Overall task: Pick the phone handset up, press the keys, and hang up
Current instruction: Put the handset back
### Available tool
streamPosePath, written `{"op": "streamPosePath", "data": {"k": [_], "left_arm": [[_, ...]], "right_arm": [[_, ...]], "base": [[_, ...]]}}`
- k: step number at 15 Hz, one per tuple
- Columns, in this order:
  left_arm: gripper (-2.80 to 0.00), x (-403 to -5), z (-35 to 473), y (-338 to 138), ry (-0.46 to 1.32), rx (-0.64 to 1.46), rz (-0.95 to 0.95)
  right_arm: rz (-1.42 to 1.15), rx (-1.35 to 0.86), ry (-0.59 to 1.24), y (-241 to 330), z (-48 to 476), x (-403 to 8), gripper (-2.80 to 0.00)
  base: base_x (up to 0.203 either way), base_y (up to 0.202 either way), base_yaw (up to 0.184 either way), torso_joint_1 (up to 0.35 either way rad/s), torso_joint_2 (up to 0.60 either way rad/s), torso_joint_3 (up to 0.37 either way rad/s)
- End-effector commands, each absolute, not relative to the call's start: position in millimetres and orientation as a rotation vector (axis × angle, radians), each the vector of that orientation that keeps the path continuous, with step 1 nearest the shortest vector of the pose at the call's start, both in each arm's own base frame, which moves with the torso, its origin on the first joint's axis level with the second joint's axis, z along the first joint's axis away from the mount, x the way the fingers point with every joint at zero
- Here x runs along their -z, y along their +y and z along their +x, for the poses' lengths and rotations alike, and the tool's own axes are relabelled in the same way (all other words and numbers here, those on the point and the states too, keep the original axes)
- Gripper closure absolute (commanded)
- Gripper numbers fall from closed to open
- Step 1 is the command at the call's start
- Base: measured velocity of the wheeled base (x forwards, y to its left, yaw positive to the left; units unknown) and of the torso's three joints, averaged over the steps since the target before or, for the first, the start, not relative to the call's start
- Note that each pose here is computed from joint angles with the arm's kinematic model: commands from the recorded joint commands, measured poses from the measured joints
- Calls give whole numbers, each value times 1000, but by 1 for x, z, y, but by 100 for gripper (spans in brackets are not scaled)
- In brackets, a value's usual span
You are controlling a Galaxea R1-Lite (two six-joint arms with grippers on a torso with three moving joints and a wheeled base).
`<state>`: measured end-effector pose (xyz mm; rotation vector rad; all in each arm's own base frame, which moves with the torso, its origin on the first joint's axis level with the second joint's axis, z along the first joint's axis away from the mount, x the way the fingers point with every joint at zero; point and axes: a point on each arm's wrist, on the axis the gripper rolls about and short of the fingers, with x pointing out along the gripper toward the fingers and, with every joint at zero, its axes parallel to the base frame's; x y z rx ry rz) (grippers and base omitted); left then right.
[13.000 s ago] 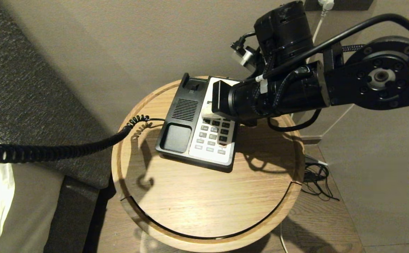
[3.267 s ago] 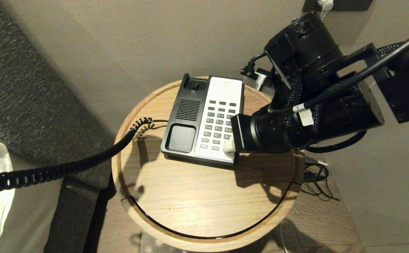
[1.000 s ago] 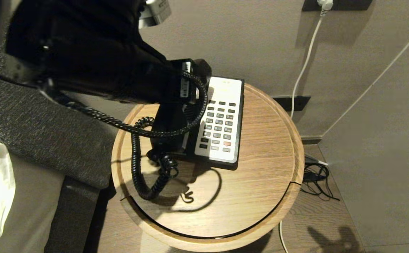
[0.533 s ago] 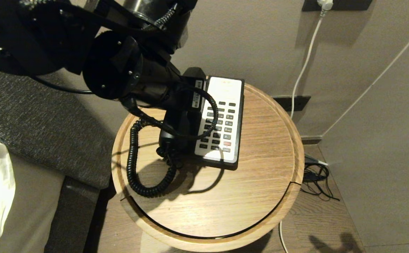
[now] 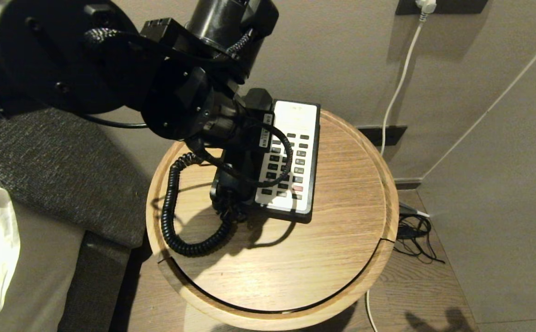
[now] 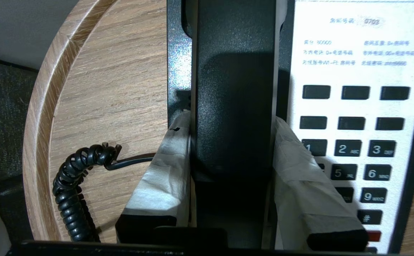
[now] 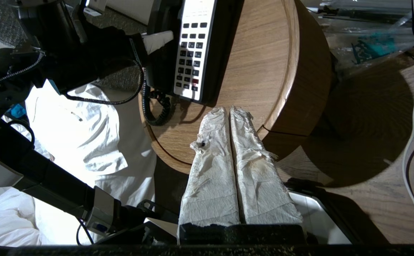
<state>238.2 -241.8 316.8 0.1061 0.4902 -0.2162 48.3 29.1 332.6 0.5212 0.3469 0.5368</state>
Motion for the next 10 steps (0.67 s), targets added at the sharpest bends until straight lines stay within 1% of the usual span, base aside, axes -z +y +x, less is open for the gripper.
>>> {"op": "streamPosePath", "data": {"k": [1,4,10], "left_arm": [[0,-314,240,-244,498,212,113],[0,-313,240,-244,491,204,143],[0,-327,235,-238,437,211,102]], "right_arm": [[524,-538,356,30,50,-330,0],[523,-548,358,30,50,-329,0],[520,-554,377,30,49,-324,0]], "base": [[0,0,0,0,0,0],[0,0,0,0,0,0],[0,0,0,0,0,0]]}}
